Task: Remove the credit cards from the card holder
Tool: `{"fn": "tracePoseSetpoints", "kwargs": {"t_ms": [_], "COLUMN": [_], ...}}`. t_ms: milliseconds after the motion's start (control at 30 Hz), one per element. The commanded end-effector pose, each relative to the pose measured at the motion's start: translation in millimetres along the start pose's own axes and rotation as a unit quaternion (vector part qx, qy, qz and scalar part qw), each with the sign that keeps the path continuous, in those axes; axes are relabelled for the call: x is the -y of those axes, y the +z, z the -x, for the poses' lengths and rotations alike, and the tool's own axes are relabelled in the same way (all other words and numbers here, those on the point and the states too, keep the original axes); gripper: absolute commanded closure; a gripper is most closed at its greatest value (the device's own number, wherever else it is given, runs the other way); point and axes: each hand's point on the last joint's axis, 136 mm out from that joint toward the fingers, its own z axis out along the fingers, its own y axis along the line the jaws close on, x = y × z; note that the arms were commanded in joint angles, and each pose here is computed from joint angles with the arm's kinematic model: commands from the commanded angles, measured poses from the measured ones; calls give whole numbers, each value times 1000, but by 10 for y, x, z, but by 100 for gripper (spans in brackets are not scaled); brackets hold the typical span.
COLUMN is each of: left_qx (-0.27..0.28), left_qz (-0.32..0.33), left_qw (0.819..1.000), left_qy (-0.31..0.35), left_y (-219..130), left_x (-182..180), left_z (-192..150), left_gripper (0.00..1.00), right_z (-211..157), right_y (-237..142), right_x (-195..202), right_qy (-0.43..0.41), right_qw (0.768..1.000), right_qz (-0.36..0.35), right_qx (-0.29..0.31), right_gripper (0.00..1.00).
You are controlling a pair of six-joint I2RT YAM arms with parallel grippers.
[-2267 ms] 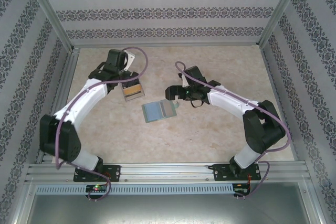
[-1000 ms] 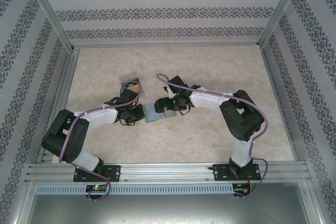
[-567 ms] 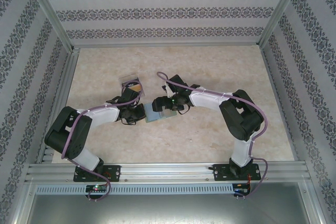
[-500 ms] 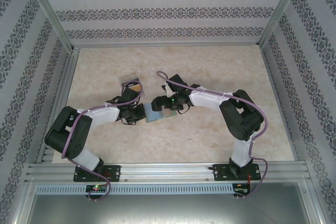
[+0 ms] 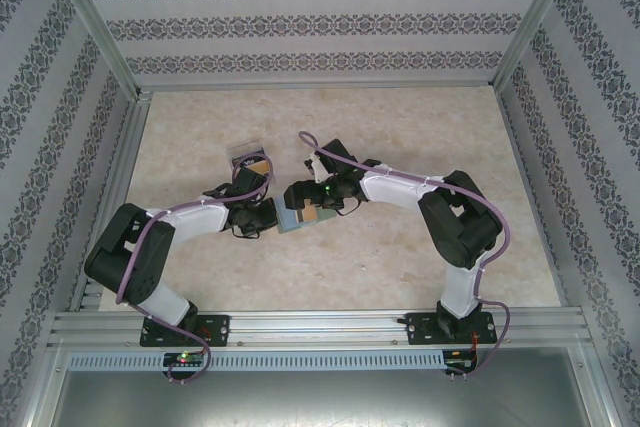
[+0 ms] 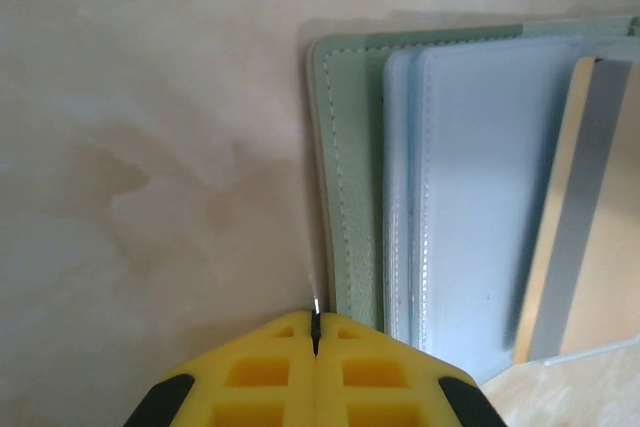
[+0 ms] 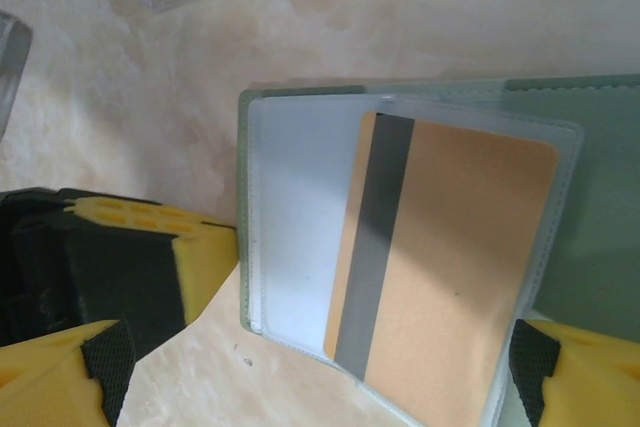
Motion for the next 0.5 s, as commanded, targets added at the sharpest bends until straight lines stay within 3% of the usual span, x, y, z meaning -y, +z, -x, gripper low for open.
{"fn": "tracePoseSetpoints", "kwargs": {"t_ms": [0,167,233,467], "left_qx": [16,24,22,8], "left_qz": [16,-25,-51,-108], "left_qw": [1000,999,998,994], "left_qy": [18,13,8,-24], "left_y": [-188,-311,-328,-216], "left_x": [29,255,379,640], "left_z": [39,111,129,162], "left_gripper": [97,87,74,72], "right_z": [66,76,77,111], "right_y": [-59,-80,-79,-188], "right_x": [-6,129,169,299], "right_qy": [-13,-20,-23,-31], "right_qw": [1000,998,998,995], "right_qz": [-21,-51,-58,-91], "right_qx": [12,17,17,32], "right_gripper": [6,26,34,46]}}
